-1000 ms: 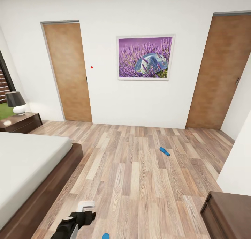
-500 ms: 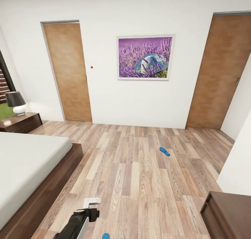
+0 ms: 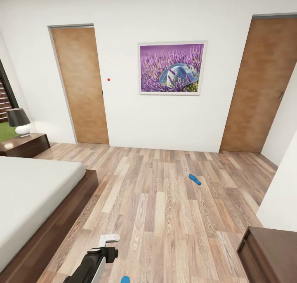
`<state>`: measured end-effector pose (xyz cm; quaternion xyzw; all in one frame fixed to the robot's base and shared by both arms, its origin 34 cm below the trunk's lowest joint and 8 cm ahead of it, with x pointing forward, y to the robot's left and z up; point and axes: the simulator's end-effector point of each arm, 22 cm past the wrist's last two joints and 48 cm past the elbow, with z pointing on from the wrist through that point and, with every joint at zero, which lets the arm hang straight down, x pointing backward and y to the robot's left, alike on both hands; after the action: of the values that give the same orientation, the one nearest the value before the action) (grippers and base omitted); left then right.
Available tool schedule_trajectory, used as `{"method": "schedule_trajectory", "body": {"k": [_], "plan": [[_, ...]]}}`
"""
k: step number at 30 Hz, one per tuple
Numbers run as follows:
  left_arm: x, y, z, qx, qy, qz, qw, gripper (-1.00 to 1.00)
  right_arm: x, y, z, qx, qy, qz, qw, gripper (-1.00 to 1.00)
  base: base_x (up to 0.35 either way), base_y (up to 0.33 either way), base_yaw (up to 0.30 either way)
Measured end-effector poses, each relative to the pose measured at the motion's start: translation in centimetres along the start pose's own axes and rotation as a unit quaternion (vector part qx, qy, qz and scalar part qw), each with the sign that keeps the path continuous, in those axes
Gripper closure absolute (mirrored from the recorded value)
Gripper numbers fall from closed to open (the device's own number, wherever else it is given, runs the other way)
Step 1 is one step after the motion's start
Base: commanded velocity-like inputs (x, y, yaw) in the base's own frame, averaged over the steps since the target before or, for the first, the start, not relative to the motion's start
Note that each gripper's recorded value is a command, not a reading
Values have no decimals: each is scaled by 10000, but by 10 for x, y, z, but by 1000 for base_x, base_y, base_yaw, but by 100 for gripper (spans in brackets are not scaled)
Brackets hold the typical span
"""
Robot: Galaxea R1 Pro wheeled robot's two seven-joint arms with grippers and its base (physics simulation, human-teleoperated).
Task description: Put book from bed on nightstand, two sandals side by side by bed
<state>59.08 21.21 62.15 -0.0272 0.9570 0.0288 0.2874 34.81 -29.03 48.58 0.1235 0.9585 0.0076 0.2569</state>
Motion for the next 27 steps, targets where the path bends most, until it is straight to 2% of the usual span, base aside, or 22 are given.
{"method": "schedule_trajectory", "body": {"k": [2,4,7,9,12,18,20,24,27], "plan": [[0,-4,0,80,5,-2,10000,-100,-32,33,0,-747,-138,-24,9971,-100,0,0,0],[0,-5,0,122,7,-2,9999,-100,-40,45,-3,-1084,-77,-33,9941,-100,0,0,0],[1,-11,0,239,11,-2,9997,-100,-56,74,-18,-2056,284,-12,9782,-100,0,0,0],[0,-12,0,279,10,-2,9996,-100,-67,86,-28,-2437,425,28,9689,-100,0,0,0],[0,-14,0,306,3,-3,9995,-100,-94,96,-42,-2744,514,57,9602,-100,0,0,0],[0,-14,-1,317,-3,1,9995,-100,-135,104,-63,-2882,645,60,9554,-100,0,0,0],[0,-14,-1,320,-4,1,9995,-100,-152,107,-71,-2911,542,8,9552,-100,0,0,0],[0,-14,-1,322,-6,2,9995,-100,-197,109,-88,-2906,86,-145,9567,-100,0,0,0],[0,-14,-1,318,-6,2,9995,-100,-223,90,-95,-2748,-225,-2,9612,-100,0,0,0]]}}
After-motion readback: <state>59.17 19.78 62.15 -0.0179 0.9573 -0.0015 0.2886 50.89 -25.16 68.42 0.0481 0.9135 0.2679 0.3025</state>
